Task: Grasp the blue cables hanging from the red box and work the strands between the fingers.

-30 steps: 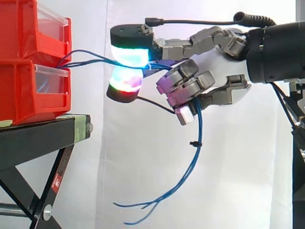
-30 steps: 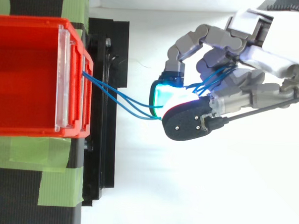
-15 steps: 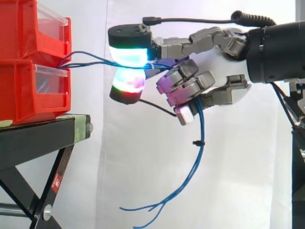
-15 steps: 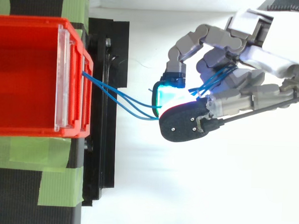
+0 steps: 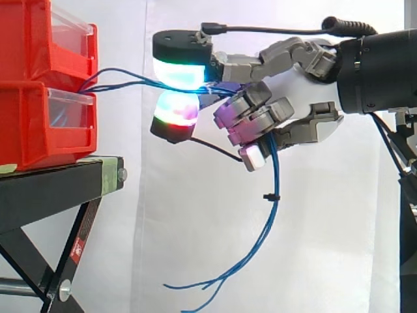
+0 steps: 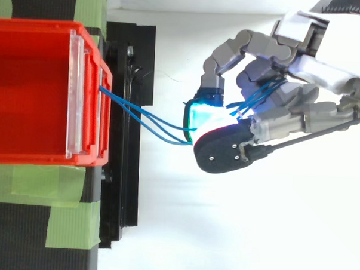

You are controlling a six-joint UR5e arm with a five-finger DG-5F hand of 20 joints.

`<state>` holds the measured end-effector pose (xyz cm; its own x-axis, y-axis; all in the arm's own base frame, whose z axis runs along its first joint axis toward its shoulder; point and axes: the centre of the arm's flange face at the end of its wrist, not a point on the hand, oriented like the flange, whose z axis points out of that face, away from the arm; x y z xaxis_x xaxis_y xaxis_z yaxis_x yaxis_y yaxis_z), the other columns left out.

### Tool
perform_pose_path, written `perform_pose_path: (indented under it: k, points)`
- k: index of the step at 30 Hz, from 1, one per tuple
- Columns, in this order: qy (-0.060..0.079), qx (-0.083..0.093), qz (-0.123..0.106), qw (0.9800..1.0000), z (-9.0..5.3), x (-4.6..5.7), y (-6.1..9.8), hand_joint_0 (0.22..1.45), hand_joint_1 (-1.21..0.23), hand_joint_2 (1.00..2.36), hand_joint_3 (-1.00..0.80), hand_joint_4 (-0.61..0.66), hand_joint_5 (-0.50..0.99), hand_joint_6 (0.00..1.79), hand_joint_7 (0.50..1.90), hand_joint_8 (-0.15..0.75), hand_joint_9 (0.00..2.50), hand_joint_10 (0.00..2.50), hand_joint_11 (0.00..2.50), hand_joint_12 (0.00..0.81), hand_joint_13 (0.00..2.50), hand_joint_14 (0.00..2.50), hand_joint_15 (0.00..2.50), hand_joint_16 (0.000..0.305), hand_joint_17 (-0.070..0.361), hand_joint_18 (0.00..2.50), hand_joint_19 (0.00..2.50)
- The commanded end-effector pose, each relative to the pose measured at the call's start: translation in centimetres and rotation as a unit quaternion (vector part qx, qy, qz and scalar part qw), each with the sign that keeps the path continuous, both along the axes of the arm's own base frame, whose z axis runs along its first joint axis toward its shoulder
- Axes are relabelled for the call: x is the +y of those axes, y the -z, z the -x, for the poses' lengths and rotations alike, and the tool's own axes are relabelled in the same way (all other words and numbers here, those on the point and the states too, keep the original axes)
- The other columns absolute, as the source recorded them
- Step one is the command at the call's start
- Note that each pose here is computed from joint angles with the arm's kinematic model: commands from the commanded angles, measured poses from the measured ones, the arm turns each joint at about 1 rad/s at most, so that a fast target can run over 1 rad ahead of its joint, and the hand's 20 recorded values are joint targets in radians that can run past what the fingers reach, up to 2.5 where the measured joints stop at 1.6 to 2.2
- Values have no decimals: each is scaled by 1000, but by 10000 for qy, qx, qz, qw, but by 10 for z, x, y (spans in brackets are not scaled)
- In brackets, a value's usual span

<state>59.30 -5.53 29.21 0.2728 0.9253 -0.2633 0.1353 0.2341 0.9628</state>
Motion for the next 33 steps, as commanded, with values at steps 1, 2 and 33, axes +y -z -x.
perform_pose_path:
  k: [1, 2, 33]
  points:
    - [-1, -1, 0, 10000, 0, 0, 0, 963, -718, 1006, -833, 134, -210, 1498, 999, 430, 948, 2500, 2500, 546, 1370, 2500, 1511, 73, 164, 1594, 401]
    - [-1, -1, 0, 10000, 0, 0, 0, 1085, -746, 1008, -797, 91, -205, 1514, 949, 430, 948, 2500, 2500, 546, 1370, 2500, 1511, 73, 164, 1594, 401]
    - [-1, -1, 0, 10000, 0, 0, 0, 1334, -691, 1006, -12, 1, 517, 60, 1419, 430, 948, 2500, 2500, 546, 1370, 2500, 1511, 73, 164, 1594, 401]
